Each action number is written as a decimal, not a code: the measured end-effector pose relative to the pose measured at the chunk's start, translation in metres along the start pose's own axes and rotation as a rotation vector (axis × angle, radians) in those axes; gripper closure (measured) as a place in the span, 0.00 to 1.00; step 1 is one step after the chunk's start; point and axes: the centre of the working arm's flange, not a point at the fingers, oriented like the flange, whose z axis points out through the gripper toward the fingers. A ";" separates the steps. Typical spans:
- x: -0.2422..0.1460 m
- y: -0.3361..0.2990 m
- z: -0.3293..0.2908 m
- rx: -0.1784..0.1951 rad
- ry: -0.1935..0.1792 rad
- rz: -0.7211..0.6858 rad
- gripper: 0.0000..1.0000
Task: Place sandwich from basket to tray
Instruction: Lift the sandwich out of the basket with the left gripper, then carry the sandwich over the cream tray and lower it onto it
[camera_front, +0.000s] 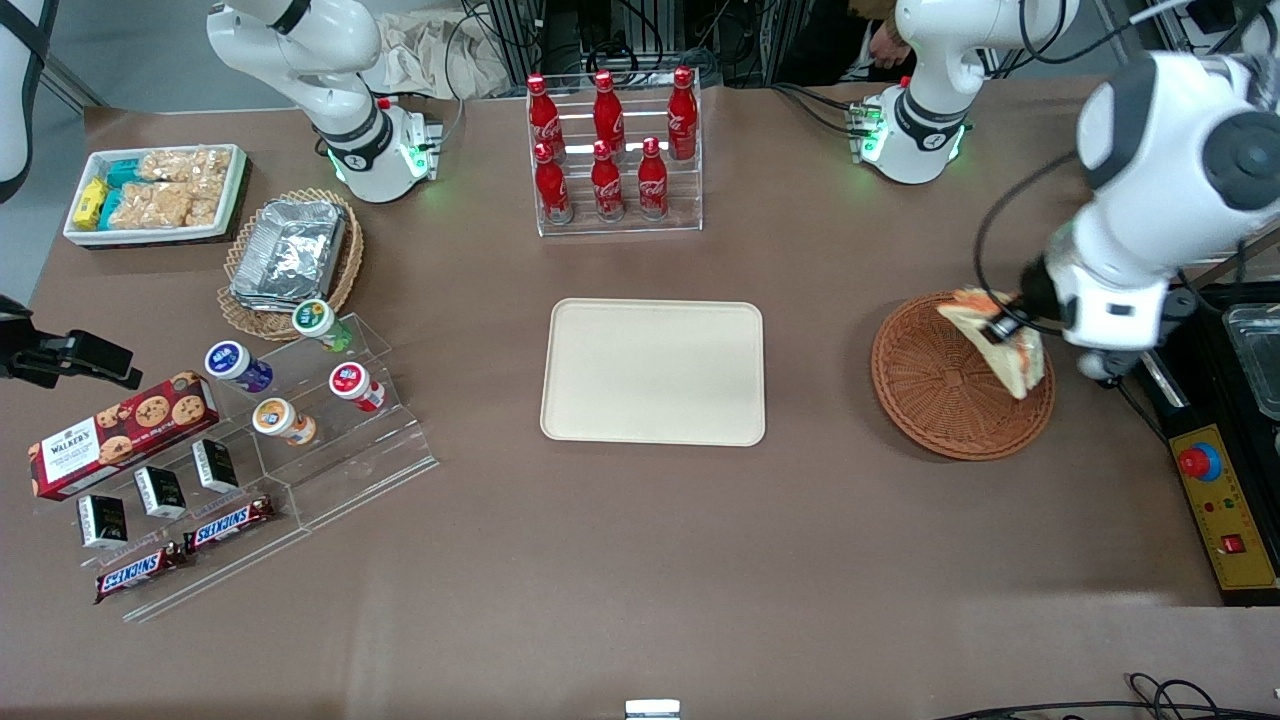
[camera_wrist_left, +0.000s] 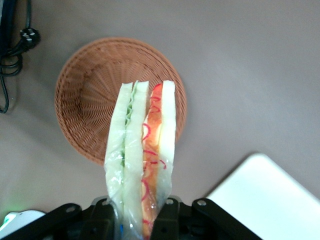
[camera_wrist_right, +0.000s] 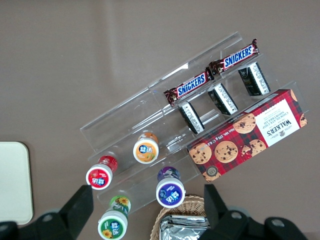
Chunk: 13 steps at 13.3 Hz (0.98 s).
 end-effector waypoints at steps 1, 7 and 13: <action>-0.023 0.021 -0.007 0.003 0.006 0.070 0.79; -0.135 0.118 0.033 -0.022 0.033 0.398 0.79; -0.182 0.144 0.170 -0.033 0.059 0.559 0.79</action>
